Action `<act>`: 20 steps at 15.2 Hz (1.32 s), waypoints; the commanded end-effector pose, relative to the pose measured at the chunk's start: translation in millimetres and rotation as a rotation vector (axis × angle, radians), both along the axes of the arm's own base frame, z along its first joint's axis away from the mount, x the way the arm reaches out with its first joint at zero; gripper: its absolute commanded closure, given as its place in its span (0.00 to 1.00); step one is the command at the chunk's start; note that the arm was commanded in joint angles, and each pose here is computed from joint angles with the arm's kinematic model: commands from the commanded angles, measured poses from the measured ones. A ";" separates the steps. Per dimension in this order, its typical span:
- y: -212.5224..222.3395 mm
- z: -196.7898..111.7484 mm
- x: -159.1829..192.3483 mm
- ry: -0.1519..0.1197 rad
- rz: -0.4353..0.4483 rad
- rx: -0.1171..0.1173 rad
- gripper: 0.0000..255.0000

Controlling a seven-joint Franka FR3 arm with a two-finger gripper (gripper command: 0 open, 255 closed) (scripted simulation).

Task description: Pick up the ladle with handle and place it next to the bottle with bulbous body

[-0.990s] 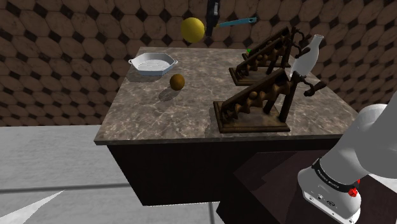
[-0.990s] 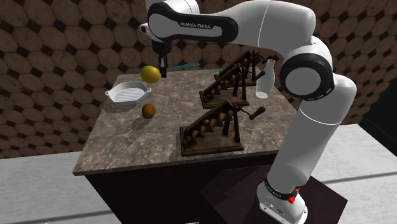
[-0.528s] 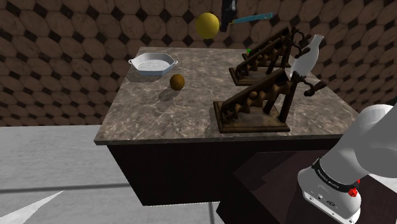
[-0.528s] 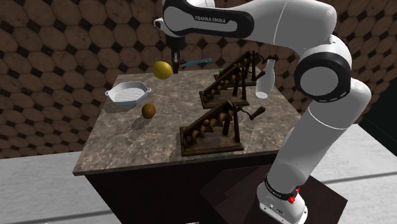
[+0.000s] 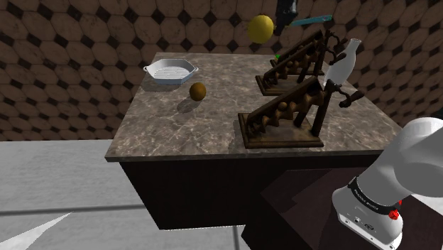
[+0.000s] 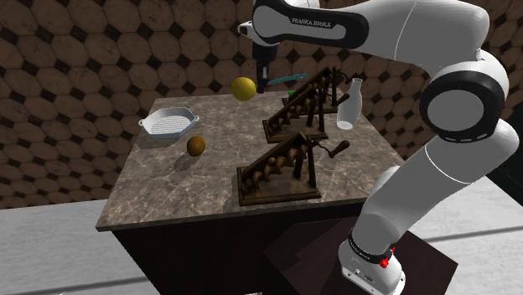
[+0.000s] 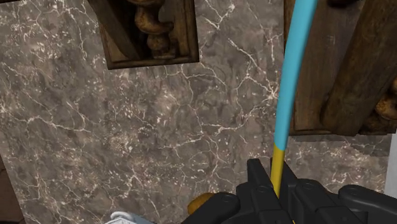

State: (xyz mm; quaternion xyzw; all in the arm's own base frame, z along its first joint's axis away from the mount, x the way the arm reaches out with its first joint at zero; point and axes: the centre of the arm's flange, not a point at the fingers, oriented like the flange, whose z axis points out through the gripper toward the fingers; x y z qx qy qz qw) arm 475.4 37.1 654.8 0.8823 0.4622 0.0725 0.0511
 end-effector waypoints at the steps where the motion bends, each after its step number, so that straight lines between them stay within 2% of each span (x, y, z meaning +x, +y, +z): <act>1: -24.6 2.3 -14.0 0.000 0.001 0.000 1.00; 20: -249.9 2.5 -124.1 0.000 0.001 0.000 1.00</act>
